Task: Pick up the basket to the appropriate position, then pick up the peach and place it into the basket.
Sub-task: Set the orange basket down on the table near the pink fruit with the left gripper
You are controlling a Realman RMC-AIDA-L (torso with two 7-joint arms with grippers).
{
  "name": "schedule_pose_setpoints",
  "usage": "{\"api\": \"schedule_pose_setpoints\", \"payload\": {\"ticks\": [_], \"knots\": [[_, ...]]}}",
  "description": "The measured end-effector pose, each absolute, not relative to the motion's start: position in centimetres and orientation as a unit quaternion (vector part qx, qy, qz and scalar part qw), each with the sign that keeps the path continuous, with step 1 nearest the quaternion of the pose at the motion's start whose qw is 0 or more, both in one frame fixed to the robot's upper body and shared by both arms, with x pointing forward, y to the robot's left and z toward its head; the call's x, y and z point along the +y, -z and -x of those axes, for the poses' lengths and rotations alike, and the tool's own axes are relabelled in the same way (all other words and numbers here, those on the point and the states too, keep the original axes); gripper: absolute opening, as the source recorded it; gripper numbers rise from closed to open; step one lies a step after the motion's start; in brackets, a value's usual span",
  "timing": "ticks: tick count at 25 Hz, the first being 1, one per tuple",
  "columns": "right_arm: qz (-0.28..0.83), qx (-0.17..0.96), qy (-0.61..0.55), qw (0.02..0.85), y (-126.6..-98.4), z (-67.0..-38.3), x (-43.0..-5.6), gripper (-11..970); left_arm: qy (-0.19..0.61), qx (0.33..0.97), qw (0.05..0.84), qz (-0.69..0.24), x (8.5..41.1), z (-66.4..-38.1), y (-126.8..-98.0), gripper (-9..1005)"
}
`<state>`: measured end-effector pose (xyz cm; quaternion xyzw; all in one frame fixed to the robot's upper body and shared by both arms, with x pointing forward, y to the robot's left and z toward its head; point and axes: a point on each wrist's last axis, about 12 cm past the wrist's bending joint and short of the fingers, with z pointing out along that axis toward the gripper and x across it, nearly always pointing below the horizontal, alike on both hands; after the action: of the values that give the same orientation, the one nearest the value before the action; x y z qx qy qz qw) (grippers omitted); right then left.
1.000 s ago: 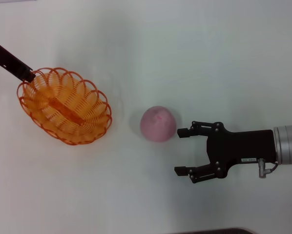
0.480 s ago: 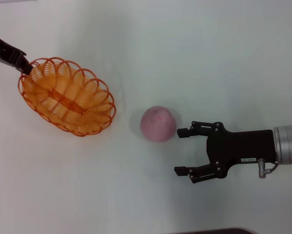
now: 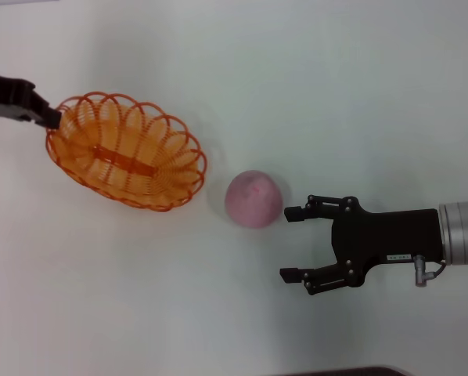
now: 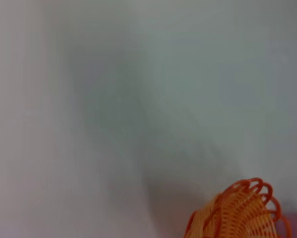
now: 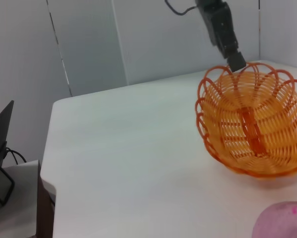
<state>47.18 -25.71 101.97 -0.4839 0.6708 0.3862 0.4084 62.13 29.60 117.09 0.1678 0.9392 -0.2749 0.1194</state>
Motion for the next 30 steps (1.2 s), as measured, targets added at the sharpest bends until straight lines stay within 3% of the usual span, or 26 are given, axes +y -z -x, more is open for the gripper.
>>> {"api": "schedule_pose_setpoints", "payload": {"ticks": [7, 17, 30], "knots": [[0.485, 0.670, -0.386, 0.408, -102.0, -47.2, -25.7, 947, 0.363, 0.917, 0.132, -0.104, 31.3, -60.1, -115.9, 17], [0.487, 0.670, -0.382, 0.410, -102.0, -47.3, -25.7, 948, 0.429, 0.891, 0.150, -0.024, 32.5, -57.5, -113.3, 16], [0.484, 0.677, -0.378, 0.406, -101.6, -47.3, -25.6, 948, 0.439, 0.884, 0.160, 0.020, 31.9, -55.2, -110.2, 17]]}}
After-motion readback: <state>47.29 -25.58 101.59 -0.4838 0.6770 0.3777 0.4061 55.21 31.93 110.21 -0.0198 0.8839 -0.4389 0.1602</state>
